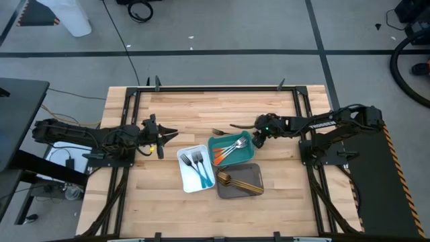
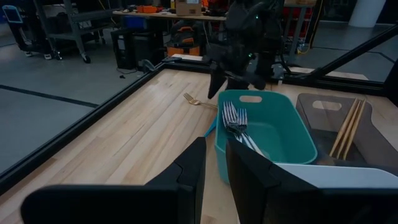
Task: Sort silverware by color (type)
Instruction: Put the gold fork into the black bin
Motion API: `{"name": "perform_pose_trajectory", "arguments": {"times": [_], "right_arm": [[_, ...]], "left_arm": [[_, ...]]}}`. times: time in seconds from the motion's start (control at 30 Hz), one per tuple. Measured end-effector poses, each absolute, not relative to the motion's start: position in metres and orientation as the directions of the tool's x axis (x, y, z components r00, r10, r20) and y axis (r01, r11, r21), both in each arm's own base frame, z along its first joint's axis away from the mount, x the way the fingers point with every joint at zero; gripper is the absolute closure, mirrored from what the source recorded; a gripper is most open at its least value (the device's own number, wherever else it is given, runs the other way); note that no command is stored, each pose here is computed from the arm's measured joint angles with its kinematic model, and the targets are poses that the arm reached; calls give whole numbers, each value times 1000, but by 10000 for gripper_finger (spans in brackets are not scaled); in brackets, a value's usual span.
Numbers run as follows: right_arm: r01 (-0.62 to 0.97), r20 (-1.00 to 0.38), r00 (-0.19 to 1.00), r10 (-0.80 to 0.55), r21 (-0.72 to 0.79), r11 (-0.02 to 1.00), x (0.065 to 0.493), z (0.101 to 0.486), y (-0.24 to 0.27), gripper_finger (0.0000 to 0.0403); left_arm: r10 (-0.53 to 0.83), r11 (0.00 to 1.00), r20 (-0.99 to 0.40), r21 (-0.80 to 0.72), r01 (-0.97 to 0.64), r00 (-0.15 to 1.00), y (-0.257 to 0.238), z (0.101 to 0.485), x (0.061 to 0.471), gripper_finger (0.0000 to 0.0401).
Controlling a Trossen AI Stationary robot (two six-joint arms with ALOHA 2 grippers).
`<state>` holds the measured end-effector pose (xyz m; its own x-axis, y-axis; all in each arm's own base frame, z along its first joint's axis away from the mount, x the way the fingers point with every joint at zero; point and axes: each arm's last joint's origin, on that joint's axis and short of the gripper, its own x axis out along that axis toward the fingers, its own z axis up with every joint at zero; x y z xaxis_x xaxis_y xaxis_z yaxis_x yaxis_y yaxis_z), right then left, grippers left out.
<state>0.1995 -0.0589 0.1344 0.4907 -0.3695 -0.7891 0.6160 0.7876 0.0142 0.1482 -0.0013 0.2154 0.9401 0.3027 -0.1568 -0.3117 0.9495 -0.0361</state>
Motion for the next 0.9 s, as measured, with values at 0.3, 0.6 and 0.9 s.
{"name": "perform_pose_trajectory", "arguments": {"times": [0.3, 0.6, 0.9], "right_arm": [[426, -790, 549, -274, -17, 904, 201, 133, -69, 223], [246, -799, 570, -190, -55, 968, 209, 122, -70, 240], [294, -860, 487, -155, -6, 956, 204, 114, -66, 241]], "left_arm": [[296, 951, -152, -43, -306, 943, -1, 216, 148, 330], [259, 961, -143, -60, -270, 955, -3, 217, 149, 330], [262, 962, -137, -48, -270, 955, -2, 218, 149, 330]]}}
